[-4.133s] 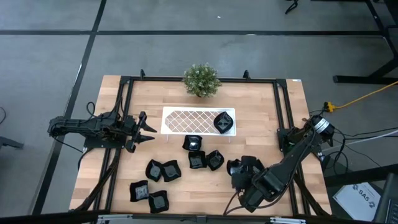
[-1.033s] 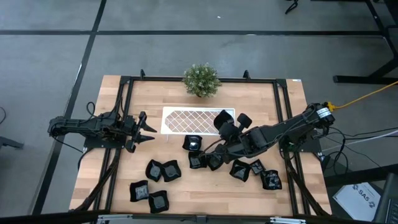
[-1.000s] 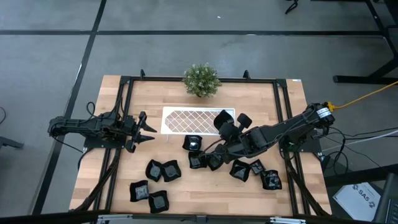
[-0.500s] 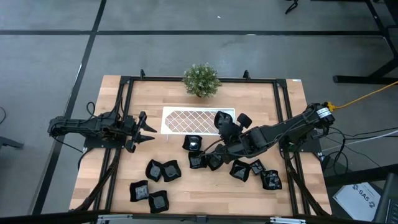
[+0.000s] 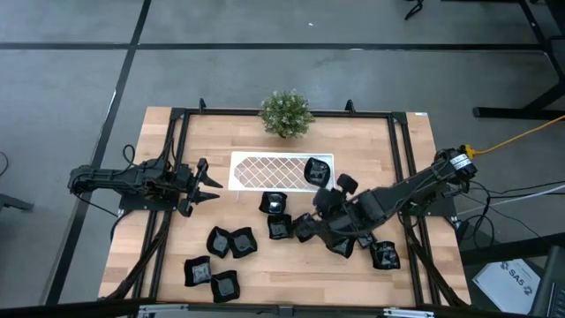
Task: Pick & Place Mini shaped plates
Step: Put the black distorted square plate on the shelf
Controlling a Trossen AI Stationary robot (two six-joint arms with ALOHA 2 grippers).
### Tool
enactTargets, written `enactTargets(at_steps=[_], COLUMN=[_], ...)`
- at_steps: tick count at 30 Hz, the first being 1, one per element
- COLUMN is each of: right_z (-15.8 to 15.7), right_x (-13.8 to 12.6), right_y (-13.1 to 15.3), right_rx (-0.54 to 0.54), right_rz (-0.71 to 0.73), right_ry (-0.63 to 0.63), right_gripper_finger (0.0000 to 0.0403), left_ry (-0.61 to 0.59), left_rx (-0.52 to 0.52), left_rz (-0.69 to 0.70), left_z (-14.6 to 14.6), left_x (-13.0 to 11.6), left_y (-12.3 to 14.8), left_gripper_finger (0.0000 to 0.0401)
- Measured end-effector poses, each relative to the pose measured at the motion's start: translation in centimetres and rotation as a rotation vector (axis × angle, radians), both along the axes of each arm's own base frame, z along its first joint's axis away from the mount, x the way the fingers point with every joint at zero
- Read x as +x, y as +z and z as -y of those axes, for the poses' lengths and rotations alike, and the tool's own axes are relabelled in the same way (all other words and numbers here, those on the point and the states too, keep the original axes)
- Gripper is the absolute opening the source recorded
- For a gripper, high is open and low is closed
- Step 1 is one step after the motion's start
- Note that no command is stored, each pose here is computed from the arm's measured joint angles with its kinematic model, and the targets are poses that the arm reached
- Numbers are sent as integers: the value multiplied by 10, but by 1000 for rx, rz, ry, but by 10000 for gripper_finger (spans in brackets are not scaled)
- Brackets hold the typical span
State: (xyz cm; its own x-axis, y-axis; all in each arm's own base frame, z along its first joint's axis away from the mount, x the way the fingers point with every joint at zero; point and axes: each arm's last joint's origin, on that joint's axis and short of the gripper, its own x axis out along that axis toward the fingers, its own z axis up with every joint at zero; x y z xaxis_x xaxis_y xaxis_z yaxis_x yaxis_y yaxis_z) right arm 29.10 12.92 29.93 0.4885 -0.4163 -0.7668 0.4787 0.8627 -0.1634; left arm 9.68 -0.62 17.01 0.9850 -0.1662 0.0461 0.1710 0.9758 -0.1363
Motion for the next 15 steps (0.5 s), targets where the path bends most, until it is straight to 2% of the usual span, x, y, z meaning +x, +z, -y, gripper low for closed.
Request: enactTargets(at_steps=[7, 15], right_z=[-31, -50], right_x=[-11, -28], right_y=[-11, -38], right_rx=[2, 40], right_rz=[23, -12], right_ry=[132, 176], right_gripper_finger=[113, 113], left_ry=[0, 0], left_rx=[0, 0], left_rz=[0, 0], left_z=[0, 0], left_x=[0, 0], left_y=[0, 0], left_gripper_finger=[143, 143])
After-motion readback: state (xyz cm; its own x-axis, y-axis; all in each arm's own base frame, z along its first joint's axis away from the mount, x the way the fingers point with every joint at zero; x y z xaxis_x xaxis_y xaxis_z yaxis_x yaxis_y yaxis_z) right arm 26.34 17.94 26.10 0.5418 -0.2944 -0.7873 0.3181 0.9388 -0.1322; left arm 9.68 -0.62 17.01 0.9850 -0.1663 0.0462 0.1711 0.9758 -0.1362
